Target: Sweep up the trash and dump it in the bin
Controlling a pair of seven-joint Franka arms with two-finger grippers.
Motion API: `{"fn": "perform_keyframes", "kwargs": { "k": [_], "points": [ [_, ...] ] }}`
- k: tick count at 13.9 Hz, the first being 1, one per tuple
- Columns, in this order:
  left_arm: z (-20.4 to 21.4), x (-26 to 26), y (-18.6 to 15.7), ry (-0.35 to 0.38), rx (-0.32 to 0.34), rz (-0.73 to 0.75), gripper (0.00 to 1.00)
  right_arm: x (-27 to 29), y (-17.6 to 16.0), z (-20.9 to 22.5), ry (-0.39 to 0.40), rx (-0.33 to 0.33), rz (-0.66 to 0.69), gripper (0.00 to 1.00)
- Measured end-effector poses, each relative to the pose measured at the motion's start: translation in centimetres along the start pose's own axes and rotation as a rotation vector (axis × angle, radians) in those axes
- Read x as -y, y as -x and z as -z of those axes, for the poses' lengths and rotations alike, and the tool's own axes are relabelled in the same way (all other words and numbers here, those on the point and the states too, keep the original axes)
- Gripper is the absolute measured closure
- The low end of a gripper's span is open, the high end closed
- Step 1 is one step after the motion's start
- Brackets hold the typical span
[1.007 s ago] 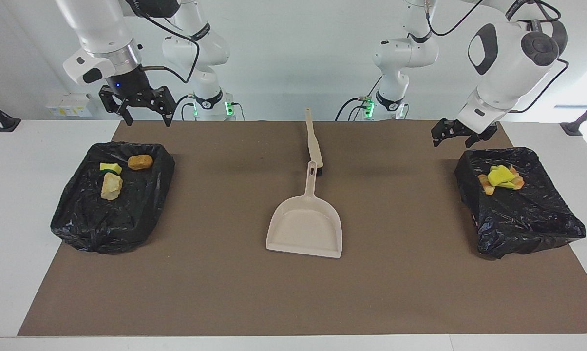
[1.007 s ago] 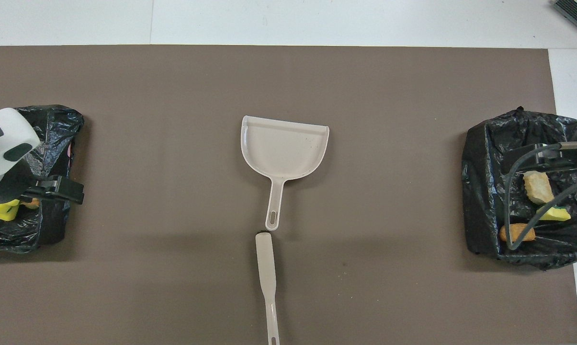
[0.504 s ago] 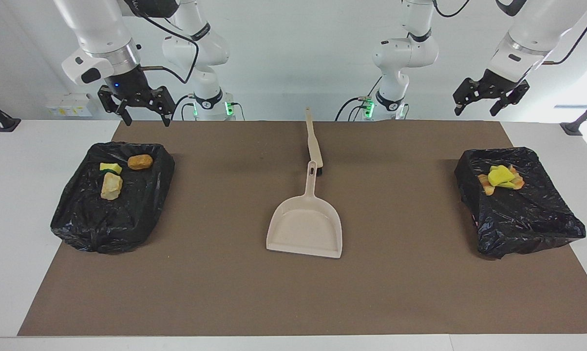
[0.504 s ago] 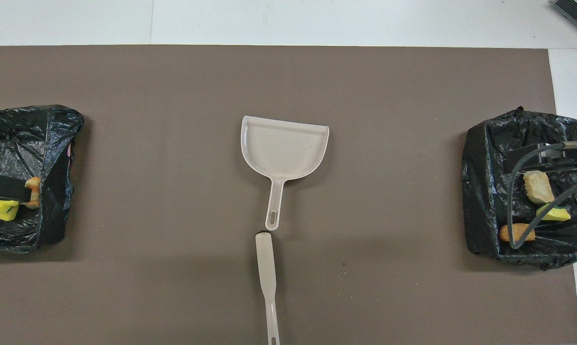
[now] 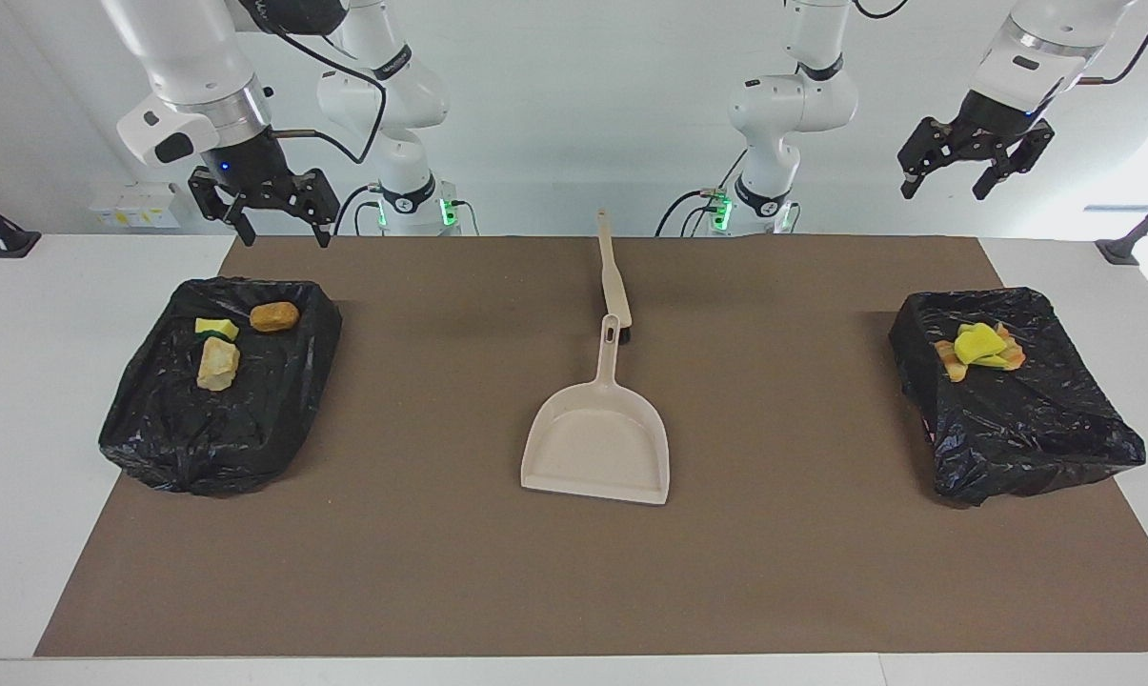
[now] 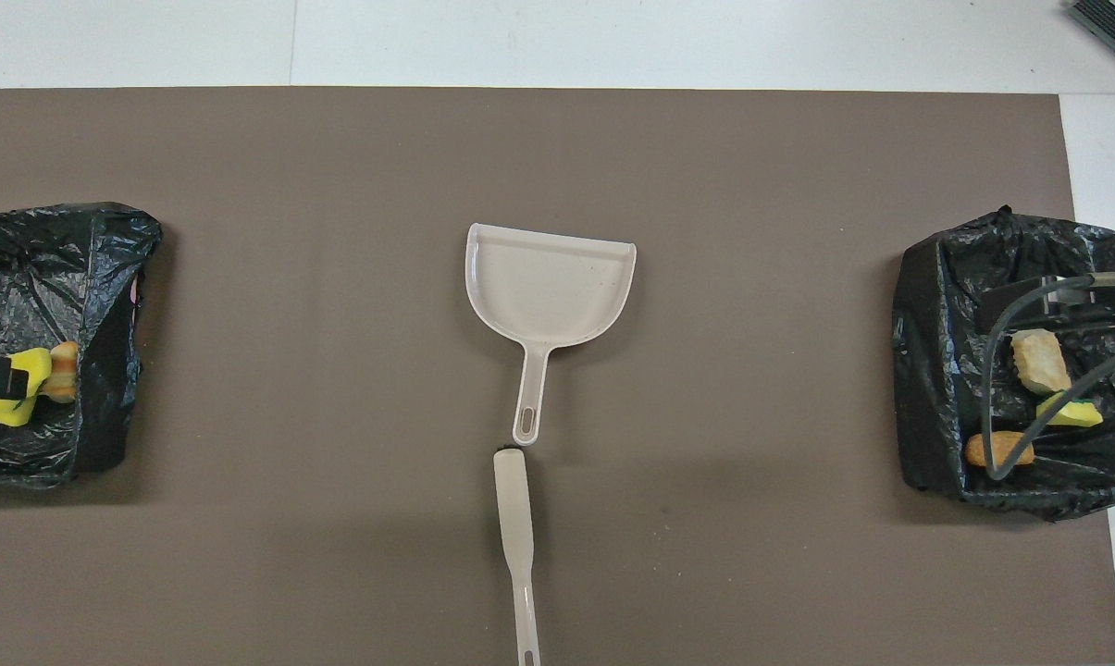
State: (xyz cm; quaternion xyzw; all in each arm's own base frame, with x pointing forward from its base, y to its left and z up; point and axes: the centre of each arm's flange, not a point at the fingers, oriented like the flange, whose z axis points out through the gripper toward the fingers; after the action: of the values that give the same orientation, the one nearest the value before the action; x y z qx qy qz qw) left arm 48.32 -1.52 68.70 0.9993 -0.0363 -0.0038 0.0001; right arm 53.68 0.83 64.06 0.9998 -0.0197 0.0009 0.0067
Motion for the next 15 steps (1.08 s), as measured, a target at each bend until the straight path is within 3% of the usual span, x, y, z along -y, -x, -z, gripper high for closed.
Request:
{"fn": "perform_keyframes", "kwargs": {
  "k": [15],
  "points": [
    [-3.2, -1.8, -2.3, 0.000, 0.020, -0.062, 0.00, 0.0, 0.0, 0.0, 0.000, 0.000, 0.000, 0.00]
  ]
}}
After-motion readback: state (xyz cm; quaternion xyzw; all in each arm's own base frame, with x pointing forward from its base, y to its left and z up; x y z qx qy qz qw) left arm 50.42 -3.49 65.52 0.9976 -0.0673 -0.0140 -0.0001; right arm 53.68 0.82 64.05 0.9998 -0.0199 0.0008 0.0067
